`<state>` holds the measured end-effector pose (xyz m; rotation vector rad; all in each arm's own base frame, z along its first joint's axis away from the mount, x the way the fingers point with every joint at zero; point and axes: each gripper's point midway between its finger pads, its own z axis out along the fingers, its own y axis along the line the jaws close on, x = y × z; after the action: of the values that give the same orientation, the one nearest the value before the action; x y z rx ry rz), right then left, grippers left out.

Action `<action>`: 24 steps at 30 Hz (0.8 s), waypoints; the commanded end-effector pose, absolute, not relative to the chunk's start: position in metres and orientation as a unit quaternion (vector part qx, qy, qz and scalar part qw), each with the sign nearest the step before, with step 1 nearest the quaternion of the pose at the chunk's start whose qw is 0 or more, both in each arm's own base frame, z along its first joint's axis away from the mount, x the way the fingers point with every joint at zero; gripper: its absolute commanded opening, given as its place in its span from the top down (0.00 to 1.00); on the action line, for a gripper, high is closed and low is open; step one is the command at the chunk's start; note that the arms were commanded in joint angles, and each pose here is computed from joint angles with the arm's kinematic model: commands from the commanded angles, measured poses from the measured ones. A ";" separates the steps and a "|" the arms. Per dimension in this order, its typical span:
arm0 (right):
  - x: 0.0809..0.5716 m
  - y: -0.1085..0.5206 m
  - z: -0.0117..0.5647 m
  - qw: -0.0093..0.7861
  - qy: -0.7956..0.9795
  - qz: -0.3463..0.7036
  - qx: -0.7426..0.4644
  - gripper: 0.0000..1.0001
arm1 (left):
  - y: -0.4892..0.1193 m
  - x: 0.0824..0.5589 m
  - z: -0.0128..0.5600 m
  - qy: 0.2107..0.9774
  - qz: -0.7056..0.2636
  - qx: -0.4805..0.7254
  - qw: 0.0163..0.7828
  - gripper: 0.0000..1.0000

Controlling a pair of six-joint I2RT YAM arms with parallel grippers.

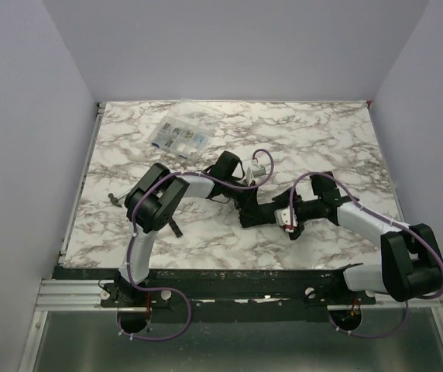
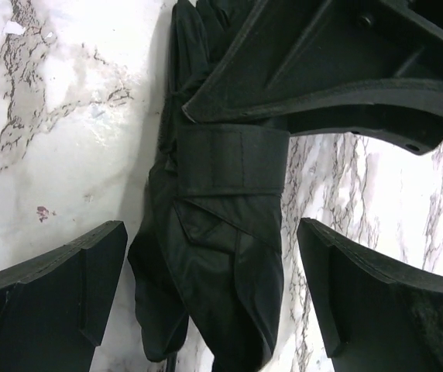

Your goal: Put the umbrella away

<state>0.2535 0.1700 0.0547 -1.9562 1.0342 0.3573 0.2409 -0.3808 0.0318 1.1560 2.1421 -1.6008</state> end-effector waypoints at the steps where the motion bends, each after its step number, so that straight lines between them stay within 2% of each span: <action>1: 0.255 0.173 0.042 0.428 0.421 0.126 -0.790 0.02 | -0.316 0.185 -0.070 0.847 -0.431 0.305 -0.054 0.96; 3: 0.255 0.174 0.036 0.421 0.429 0.125 -0.790 0.06 | -0.317 0.186 -0.070 0.848 -0.432 0.303 -0.053 0.95; 10: 0.260 0.166 0.013 0.380 0.474 0.117 -0.786 0.31 | -0.323 0.190 -0.065 0.845 -0.443 0.297 -0.047 0.95; 12: 0.259 0.164 0.008 0.371 0.480 0.119 -0.786 0.43 | -0.325 0.191 -0.063 0.843 -0.446 0.296 -0.047 0.95; 15: 0.255 0.163 0.002 0.357 0.481 0.123 -0.791 0.68 | -0.328 0.194 -0.060 0.843 -0.449 0.294 -0.043 0.95; 17: 0.250 0.163 -0.002 0.350 0.477 0.124 -0.796 0.79 | -0.331 0.197 -0.056 0.842 -0.452 0.292 -0.036 0.93; 22: 0.243 0.159 -0.008 0.340 0.472 0.123 -0.804 0.86 | -0.339 0.213 -0.039 0.844 -0.454 0.285 0.004 0.81; 24: 0.240 0.157 -0.011 0.336 0.470 0.122 -0.807 0.86 | -0.345 0.223 -0.025 0.843 -0.457 0.282 0.030 0.70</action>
<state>0.2639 0.1839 0.0328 -1.9771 1.0803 0.3227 0.2449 -0.3790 0.0369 1.0501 2.2164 -1.6395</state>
